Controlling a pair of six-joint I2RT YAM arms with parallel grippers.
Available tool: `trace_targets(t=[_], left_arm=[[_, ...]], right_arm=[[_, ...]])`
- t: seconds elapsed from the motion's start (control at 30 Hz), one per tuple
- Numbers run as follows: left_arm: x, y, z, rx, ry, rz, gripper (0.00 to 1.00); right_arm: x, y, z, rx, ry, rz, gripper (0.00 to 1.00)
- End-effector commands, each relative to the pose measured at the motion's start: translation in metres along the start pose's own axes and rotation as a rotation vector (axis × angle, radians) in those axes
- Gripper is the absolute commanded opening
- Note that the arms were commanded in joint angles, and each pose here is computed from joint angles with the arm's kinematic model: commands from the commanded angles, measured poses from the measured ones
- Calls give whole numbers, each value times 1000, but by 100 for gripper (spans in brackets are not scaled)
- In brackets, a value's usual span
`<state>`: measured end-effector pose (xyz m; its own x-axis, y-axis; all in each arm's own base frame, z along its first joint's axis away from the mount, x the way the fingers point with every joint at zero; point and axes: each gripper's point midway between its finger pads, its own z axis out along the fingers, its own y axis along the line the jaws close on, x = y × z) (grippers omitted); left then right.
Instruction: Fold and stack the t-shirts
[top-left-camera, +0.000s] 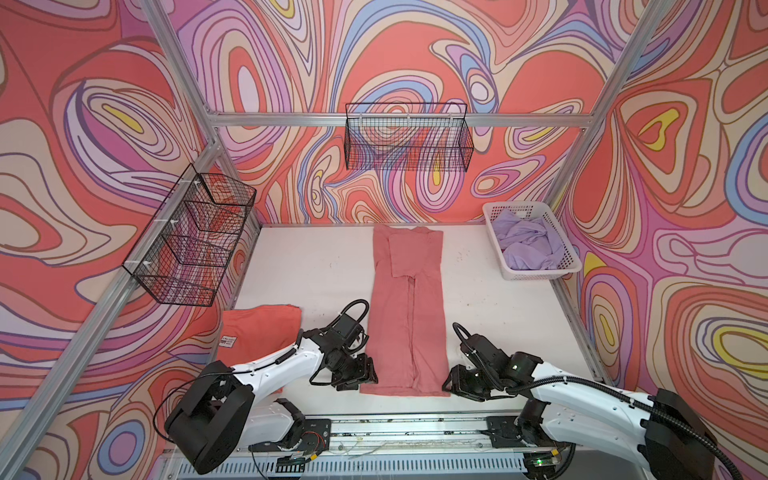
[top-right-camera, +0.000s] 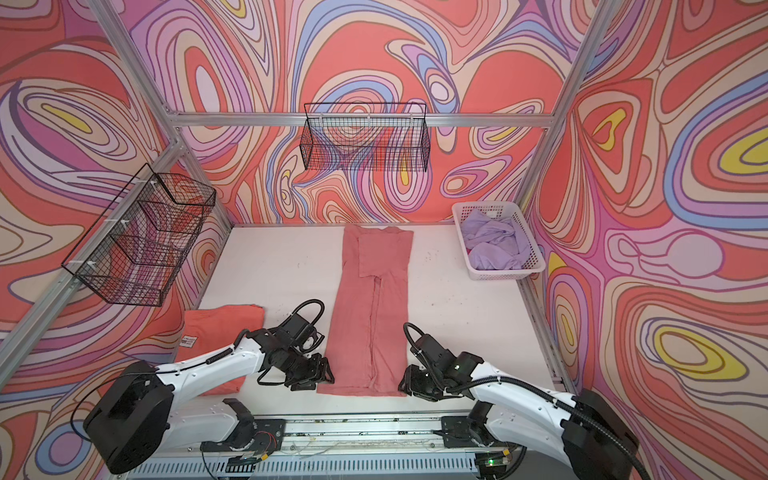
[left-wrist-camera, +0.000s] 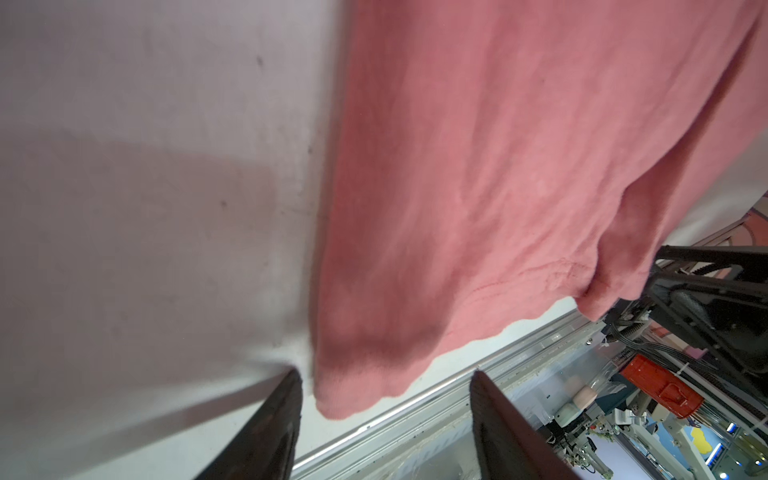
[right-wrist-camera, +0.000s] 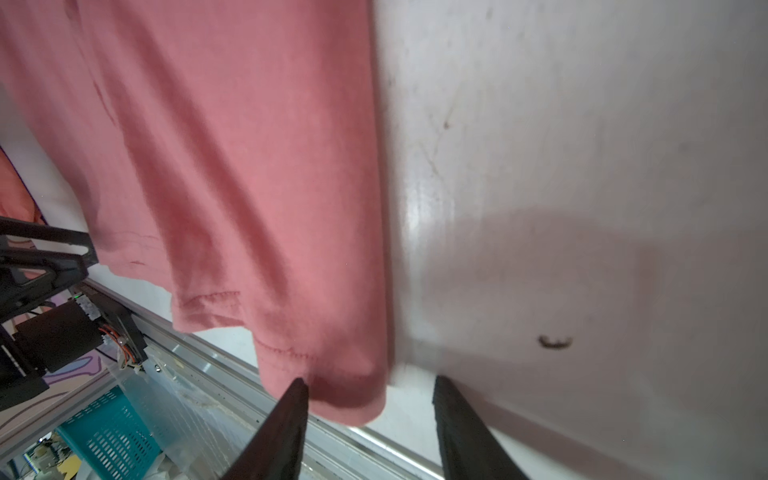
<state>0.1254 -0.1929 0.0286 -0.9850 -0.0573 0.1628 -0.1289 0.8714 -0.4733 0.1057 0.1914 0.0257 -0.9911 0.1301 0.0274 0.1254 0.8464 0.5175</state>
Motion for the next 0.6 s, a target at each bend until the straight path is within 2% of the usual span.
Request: trace_targets(t=[0.0,0.1,0.17,0.33,0.57], left_arm=[[0,0,5,2,0,-15,65],[1,0,5,-2,3,-12,63],[2,2,6,-6,5,-10,62],[4,1,9,3,18,-1,53],[8,1,7,-1,28,21,51]], right_arm=[[7,-12,11,30,29,37,46],[7,-16,11,56,29,38,31],[7,-18,9,57,21,46,26],[9,-21,5,55,11,61,4],[6,-17,4,50,4,56,0]])
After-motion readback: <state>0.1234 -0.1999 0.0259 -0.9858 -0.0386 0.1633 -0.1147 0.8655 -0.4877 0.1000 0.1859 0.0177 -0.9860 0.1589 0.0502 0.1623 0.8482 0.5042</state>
